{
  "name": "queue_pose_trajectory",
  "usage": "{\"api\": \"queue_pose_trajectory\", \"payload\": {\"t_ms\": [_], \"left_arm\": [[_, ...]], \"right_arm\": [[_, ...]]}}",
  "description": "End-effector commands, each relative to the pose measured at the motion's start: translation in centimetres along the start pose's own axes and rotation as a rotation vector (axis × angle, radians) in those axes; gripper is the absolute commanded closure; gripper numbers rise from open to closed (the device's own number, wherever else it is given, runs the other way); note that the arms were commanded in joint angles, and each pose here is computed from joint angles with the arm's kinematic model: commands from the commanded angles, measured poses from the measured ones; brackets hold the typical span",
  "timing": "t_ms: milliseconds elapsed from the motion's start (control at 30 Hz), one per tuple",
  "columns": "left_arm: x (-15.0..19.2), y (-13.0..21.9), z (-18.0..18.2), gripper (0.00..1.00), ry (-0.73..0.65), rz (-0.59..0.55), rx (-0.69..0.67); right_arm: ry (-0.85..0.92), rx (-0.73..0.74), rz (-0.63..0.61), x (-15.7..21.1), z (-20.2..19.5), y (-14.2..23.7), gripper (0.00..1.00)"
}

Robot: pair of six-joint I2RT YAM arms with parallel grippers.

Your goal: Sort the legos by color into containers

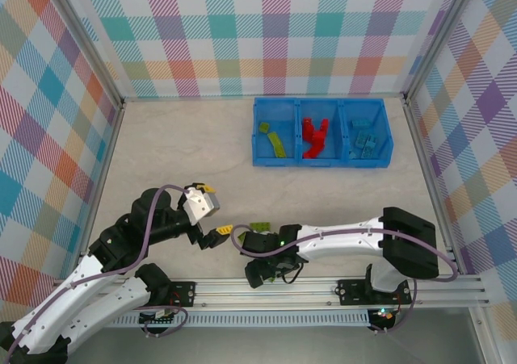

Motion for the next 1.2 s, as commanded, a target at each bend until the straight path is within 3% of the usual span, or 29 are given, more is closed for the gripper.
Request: {"api": "queue_pose_trajectory", "payload": {"t_ms": [0,200,333,433,600,800,933,1167], "left_arm": [[0.2,0.2,0.0,0.00,-0.006,-0.007,-0.002],[0.2,0.3,0.0,0.00,-0.007,-0.010,-0.007],[0.2,0.3,0.0,0.00,-0.007,-0.010,-0.007],[0.2,0.2,0.0,0.00,-0.005,-0.009,-0.005],[0.1,0.1,-0.1,0.00,-0.006,-0.019,0.014],[-0.6,0.1,-0.9,0.00,-0.029,-0.105,0.128],[-1.0,0.0,-1.0,0.00,-0.025,-0.156,0.152],[-1.1,-0.2,0.3,0.00,0.114,-0.117,0.007]], "right_arm": [[0.062,0.027,0.040,0.3,0.1,-0.9,0.17],[0.046,0.077,0.078,0.3,-0.1,-2.6,0.38],[0.023,0.126,0.049,0.3,-0.8,-2.7,0.50],[0.011,0.129,0.021,0.3,-1.3,-2.4,0.64],[-0.071,0.010,-0.039,-0.9,-2.8,-0.8,0.71],[-0.187,-0.293,-0.280,-6.3,-5.0,4.6,0.80],[-0.154,-0.353,-0.430,-10.5,-5.2,8.6,0.81],[-0.197,-0.352,-0.616,-20.4,-7.1,11.9,0.81]]}}
Point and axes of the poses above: each hand's point on the last joint's axis, 136 mm out from that joint toward the fingers, its own y axis back along the fingers, its own z axis along the line the jaws close on, x = y × z, the point moved 10 cm from there along y, back along the fingers, and after that the axes turned 12 degrees about -y, right-handed, at the moved point
